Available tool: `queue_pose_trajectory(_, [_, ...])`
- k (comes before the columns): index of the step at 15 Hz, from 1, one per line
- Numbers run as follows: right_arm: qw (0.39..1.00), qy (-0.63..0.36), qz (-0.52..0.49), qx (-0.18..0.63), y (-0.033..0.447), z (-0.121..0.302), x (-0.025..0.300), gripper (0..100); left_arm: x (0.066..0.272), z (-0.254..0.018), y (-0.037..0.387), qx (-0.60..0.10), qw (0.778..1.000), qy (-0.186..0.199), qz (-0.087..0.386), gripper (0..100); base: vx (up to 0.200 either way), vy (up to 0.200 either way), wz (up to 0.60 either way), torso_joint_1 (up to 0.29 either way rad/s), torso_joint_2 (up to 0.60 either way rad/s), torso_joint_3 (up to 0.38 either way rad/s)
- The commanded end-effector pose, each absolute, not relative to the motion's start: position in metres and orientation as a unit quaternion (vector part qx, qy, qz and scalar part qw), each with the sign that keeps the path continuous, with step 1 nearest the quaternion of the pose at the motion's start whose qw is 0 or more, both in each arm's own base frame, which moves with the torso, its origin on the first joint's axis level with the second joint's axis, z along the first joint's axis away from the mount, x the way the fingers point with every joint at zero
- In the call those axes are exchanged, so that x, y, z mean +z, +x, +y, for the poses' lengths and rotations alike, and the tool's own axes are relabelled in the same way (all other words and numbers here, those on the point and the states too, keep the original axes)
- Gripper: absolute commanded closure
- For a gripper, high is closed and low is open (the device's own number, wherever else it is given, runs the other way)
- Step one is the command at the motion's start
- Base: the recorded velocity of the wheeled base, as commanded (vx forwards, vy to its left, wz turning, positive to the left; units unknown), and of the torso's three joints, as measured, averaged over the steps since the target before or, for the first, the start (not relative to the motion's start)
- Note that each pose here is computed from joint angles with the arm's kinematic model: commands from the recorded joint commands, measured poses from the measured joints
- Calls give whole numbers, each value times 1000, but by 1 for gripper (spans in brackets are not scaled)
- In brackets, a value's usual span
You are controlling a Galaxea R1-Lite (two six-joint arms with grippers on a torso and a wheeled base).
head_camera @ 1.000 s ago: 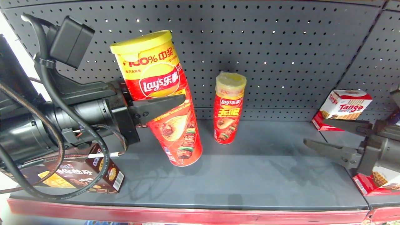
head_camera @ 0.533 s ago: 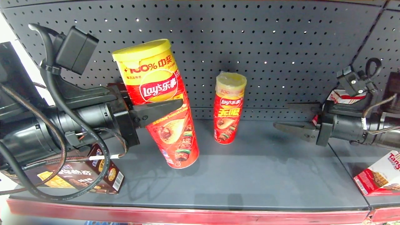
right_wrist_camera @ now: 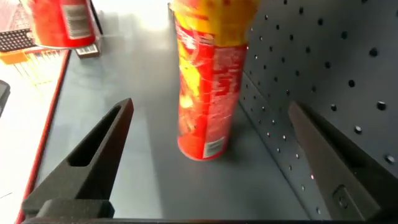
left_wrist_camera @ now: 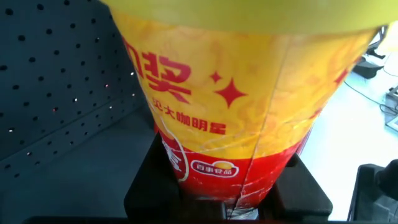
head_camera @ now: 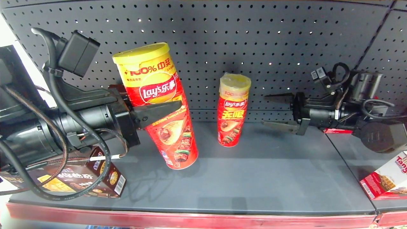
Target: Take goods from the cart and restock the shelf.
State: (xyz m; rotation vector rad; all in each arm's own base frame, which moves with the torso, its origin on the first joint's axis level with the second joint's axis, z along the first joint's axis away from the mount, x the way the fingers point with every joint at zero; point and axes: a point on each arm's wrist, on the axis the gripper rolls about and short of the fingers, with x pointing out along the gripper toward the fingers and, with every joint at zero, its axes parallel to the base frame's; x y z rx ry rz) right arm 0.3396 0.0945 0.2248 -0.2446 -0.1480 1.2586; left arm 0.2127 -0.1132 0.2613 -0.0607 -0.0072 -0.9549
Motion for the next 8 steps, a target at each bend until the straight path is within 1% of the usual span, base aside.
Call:
queue_pose_trajectory(1, [792, -108, -60, 598, 353, 107, 213, 0, 261, -114, 214, -459, 888, -29, -2, 100, 0, 0, 0, 0, 0, 0])
queue_pose_trajectory(8, [775, -100, -48, 623, 381, 138, 189, 0, 258, -115, 217, -459, 888, -30, 2, 100, 0, 0, 0, 0, 0, 0])
